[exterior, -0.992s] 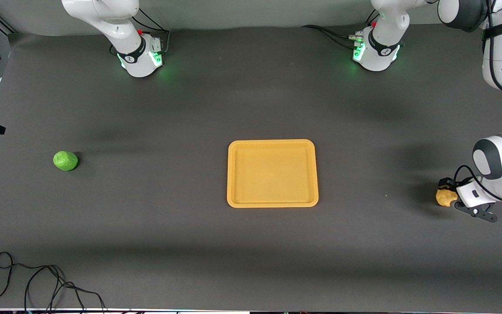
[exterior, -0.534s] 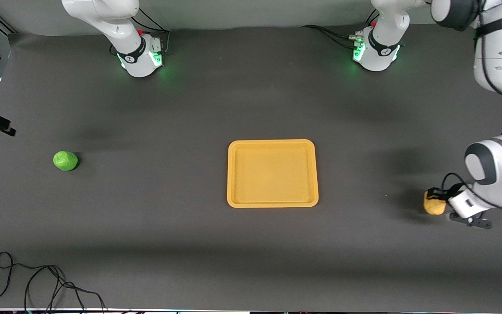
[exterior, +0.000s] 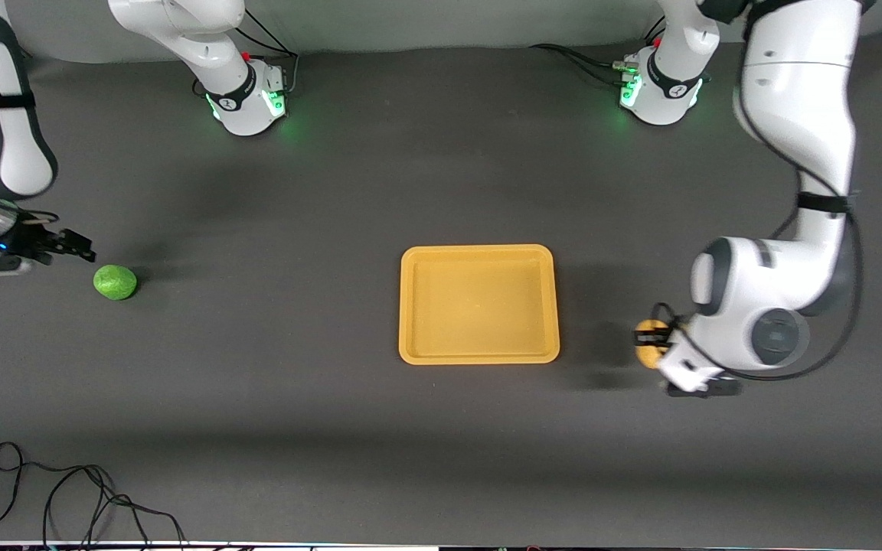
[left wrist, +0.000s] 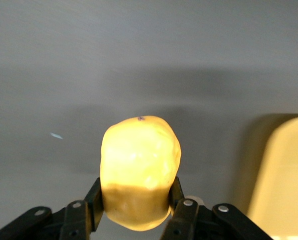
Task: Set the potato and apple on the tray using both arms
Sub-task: 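Carry the potato to the tray while the right gripper grasps the apple, then release the potato on the tray and withdraw the left gripper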
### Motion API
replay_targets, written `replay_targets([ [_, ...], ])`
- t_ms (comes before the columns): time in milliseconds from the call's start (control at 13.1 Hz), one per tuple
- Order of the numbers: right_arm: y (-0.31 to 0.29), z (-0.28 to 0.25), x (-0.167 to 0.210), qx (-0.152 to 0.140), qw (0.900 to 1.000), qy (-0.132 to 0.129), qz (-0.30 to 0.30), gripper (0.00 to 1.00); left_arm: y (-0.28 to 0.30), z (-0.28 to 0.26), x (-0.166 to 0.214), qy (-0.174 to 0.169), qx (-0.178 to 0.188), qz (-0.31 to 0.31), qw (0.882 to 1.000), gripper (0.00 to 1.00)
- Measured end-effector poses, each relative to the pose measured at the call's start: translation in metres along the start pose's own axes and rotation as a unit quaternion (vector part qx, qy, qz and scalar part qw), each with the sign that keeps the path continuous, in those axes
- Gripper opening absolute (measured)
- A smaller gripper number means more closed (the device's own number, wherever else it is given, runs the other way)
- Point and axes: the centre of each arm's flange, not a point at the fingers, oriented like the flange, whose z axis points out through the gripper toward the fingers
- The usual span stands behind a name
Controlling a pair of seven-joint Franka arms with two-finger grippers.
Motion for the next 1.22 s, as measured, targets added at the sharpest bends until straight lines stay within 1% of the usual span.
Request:
replay_targets([
  [153,0.003,0.032,0.001,0.007,1.0,0.006,-0.008,1.0,0.059,0.005,-0.02,-0.001,-0.006,-0.019,1.0,0.56],
  [305,0.006,0.058,0.0,0.004,1.0,0.01,-0.015,1.0,0.104,0.01,-0.039,-0.002,-0.016,-0.035,0.999,0.56],
  [534,0.003,0.084,0.0,-0.005,1.0,0.0,-0.018,1.0,0.145,0.028,-0.061,-0.013,-0.013,-0.047,0.999,0.56],
  [687,0.0,0.089,0.002,-0.005,1.0,-0.002,-0.02,0.99,0.166,0.055,-0.07,-0.003,-0.012,-0.053,0.998,0.56],
  [763,-0.001,0.089,0.002,-0.005,1.0,-0.002,-0.025,0.96,0.172,0.067,-0.073,-0.003,-0.009,-0.053,0.999,0.56],
  [840,-0.001,0.089,0.003,-0.006,0.999,-0.001,-0.033,0.89,0.175,0.075,-0.075,-0.007,-0.005,-0.052,0.999,0.56],
  [916,-0.001,0.087,0.005,-0.007,0.999,0.001,-0.038,0.74,0.176,0.08,-0.078,-0.011,-0.002,-0.05,0.999,0.56],
  [992,-0.003,0.084,0.011,-0.009,0.999,0.005,-0.042,0.67,0.175,0.084,-0.08,-0.015,0.001,-0.05,0.999,0.56],
  [1069,-0.008,0.078,0.02,-0.01,0.999,0.012,-0.05,0.67,0.174,0.087,-0.081,-0.017,0.004,-0.05,0.999,0.56],
  [1145,-0.015,0.07,0.03,-0.004,0.998,0.015,-0.059,0.67,0.172,0.088,-0.081,-0.018,0.006,-0.051,0.999,0.56],
  [1221,-0.023,0.056,0.043,0.01,0.997,0.015,-0.069,0.67,0.172,0.089,-0.081,-0.018,0.007,-0.051,0.999,0.56],
])
